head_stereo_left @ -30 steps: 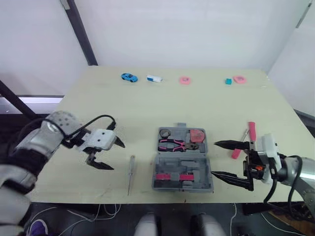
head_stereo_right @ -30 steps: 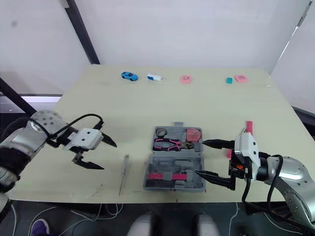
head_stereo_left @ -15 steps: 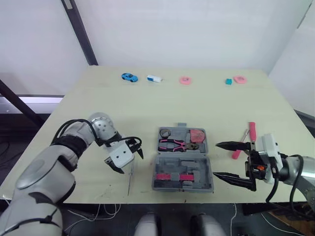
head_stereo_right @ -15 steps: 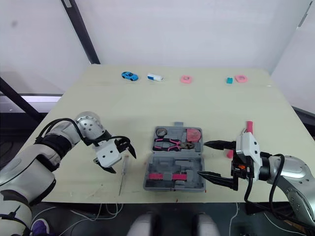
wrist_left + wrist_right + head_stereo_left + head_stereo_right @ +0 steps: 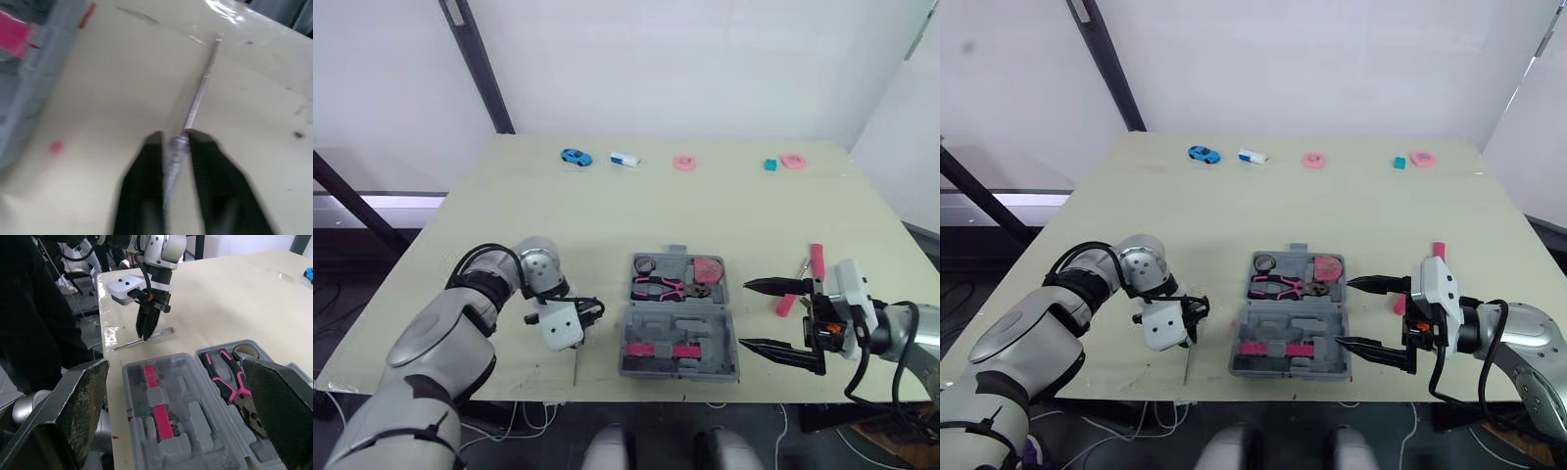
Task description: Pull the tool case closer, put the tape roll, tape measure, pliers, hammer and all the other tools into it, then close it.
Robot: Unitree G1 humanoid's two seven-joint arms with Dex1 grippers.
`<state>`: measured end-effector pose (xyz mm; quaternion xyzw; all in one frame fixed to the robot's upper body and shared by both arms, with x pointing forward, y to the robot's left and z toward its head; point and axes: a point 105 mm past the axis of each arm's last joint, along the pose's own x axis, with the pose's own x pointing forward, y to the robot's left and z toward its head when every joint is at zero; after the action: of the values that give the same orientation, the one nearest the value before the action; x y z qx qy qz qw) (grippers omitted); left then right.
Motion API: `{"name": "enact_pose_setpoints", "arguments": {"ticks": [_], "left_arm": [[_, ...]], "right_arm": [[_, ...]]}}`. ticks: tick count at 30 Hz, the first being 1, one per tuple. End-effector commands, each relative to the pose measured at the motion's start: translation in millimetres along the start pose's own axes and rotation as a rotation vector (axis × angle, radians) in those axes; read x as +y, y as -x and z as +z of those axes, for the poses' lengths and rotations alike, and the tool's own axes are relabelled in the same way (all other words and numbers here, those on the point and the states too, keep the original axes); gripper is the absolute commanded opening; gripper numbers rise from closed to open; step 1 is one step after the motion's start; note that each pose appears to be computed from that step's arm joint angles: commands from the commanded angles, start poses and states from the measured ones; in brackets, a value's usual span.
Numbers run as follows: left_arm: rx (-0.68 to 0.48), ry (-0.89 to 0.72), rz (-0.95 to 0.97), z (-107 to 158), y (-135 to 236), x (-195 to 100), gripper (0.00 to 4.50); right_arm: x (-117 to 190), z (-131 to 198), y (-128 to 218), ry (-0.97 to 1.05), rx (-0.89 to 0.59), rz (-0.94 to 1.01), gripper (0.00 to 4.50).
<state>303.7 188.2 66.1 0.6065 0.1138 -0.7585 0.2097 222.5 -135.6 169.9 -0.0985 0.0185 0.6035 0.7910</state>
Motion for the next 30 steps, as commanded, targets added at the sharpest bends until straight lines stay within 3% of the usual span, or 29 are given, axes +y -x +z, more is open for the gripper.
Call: {"name": "enact_pose_setpoints", "arguments": {"ticks": [1, 12, 14, 16, 17, 18, 23, 30], "left_arm": [[0.007, 0.042, -0.013, -4, 7, -9, 0.14], [-0.073, 0.237, 0.173, 0, 28, -22, 0.14], [-0.120, 0.247, 0.214, 8, 32, -17, 0.66], [-0.144, 0.229, 0.241, 14, 37, -14, 1.45], [-0.139, 0.215, 0.240, 15, 39, -16, 1.51], [-0.128, 0.203, 0.230, 15, 40, -18, 2.02], [-0.096, 0.150, 0.201, 11, 42, -19, 3.54], [-0.027, 0.036, 0.131, 2, 36, -16, 3.54]], "right_arm": [[-4, 10, 3, 0.045, -0.012, -0.009, 4.50], [-9, 7, -5, 0.044, -0.036, 0.003, 4.50], [-11, 7, -6, 0.044, -0.037, 0.009, 4.50], [-12, 7, -5, 0.046, -0.037, 0.011, 4.50], [-13, 7, -4, 0.047, -0.036, 0.011, 4.50], [-13, 7, -4, 0.049, -0.035, 0.010, 4.50], [-12, 8, -4, 0.064, -0.031, 0.010, 4.50], [-5, 7, -3, 0.078, -0.027, -0.026, 4.50]]}}
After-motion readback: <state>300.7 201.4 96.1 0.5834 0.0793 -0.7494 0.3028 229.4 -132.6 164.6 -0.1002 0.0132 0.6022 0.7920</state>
